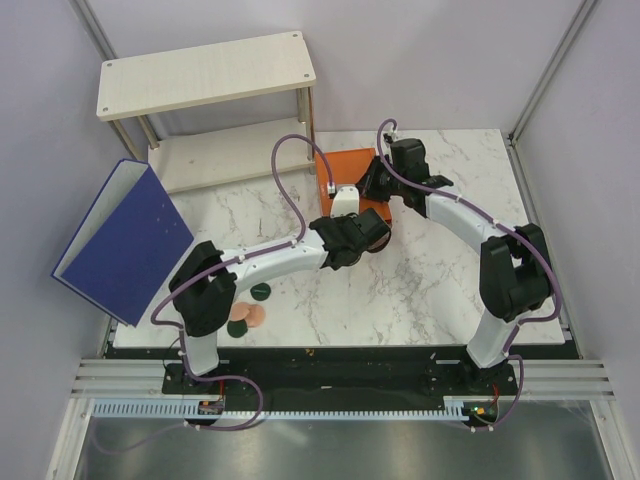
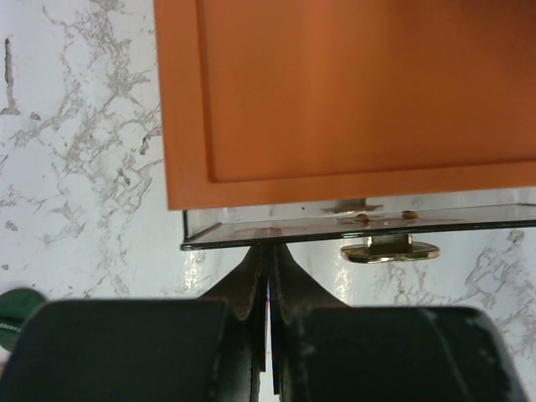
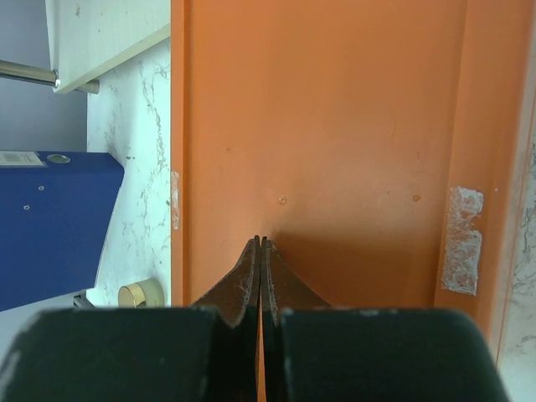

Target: Organize the makeup

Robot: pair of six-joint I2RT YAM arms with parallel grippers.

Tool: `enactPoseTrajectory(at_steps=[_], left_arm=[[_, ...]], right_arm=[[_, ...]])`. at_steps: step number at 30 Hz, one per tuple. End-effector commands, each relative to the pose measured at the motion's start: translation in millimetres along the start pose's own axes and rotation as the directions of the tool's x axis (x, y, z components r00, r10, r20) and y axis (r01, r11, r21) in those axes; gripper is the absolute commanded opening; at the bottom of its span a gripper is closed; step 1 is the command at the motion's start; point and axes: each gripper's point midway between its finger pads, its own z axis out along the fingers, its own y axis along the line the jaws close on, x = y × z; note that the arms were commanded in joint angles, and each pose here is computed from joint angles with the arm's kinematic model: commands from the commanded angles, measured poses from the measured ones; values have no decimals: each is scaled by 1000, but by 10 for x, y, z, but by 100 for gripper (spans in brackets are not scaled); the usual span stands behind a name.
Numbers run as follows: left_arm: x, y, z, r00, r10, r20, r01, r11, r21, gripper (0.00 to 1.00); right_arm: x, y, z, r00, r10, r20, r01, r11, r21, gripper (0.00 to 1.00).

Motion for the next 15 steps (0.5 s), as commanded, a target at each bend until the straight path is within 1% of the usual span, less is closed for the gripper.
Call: enactPoseTrajectory(at_steps=[1,5,9,13,15], left_arm=[[-308,-277,46,988,-142,61,139,989,45,2],[-333,-319,85,988,-139,65,136,990,42,2],[-362,-236,122,986,-149,73,148,989,20,2],[-358,-169,214,982,-186,41,185,983,14,2],[-372,-163,226,983,-181,37,180,983,15,2]], right_arm=[[627,-528,-35,980,52,-190,-18,984,177,0],[635,-528,-63,981,48,-188,-14,984,177,0],[619,-515,-82,982,44,-184,-11,985,173,0],[623,-469,-75,981,43,-192,-12,988,156,0],[597,-455,-75,981,40,-187,-11,988,152,0]])
